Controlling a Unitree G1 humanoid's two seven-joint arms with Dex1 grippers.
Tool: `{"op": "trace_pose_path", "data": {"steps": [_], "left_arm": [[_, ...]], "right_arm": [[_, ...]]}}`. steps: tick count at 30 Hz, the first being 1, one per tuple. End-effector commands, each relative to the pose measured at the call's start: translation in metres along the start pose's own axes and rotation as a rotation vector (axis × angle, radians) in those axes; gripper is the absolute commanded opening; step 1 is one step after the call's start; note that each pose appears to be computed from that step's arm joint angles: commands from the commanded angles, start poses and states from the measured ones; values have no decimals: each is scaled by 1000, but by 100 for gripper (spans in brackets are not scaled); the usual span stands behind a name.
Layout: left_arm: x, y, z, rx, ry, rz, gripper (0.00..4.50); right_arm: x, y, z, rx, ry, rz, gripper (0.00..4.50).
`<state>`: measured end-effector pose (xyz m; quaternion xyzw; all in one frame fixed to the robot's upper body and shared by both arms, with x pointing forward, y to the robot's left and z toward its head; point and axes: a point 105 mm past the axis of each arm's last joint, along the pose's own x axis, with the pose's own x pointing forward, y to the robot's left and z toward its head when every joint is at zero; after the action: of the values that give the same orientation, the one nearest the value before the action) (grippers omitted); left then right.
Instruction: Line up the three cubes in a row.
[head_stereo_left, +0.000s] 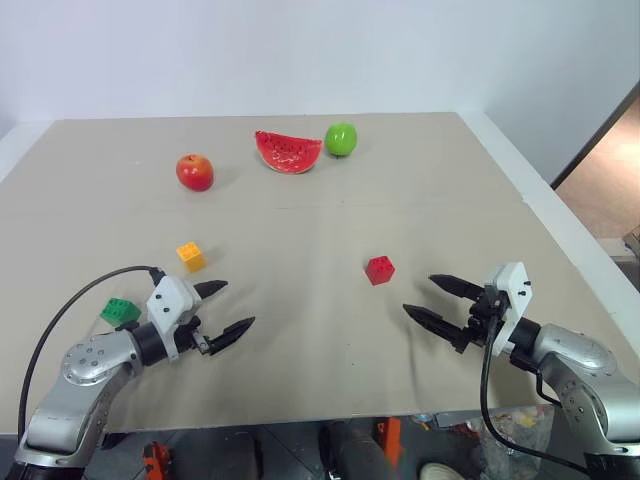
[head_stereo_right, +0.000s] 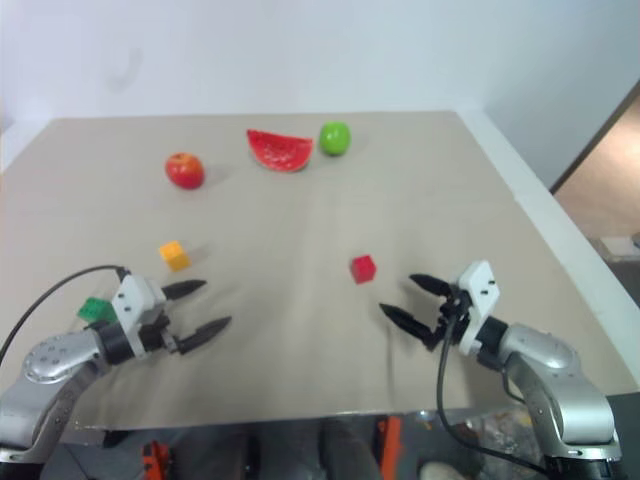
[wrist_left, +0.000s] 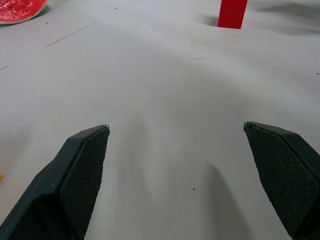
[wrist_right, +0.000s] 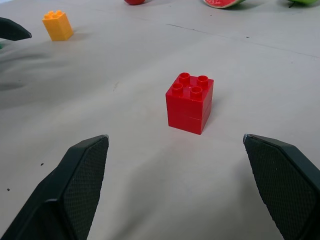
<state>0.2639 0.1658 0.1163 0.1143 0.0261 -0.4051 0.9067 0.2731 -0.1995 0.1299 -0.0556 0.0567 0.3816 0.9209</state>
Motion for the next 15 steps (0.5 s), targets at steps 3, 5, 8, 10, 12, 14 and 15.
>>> {"op": "trace_pose_path", "data": {"steps": [3,5,8,10,12,14,15], "left_arm": [[6,-7,14,16,-170,65,447],[5,-8,17,-3,-216,98,447],[4,-9,18,-15,-235,130,447],[3,-8,17,-13,-225,134,447],[1,-7,17,-13,-217,132,447],[-1,-5,16,-7,-207,123,447],[-1,-4,16,-5,-204,120,447]], "right_arm": [[0,-3,7,-51,-26,-20,450],[1,-2,7,-50,-33,-23,450],[1,-2,9,-49,-40,-27,450],[0,-2,9,-48,-41,-31,450],[-1,-1,10,-44,-48,-37,450],[0,0,12,-34,-61,-42,450],[0,1,13,-31,-64,-43,450]]}}
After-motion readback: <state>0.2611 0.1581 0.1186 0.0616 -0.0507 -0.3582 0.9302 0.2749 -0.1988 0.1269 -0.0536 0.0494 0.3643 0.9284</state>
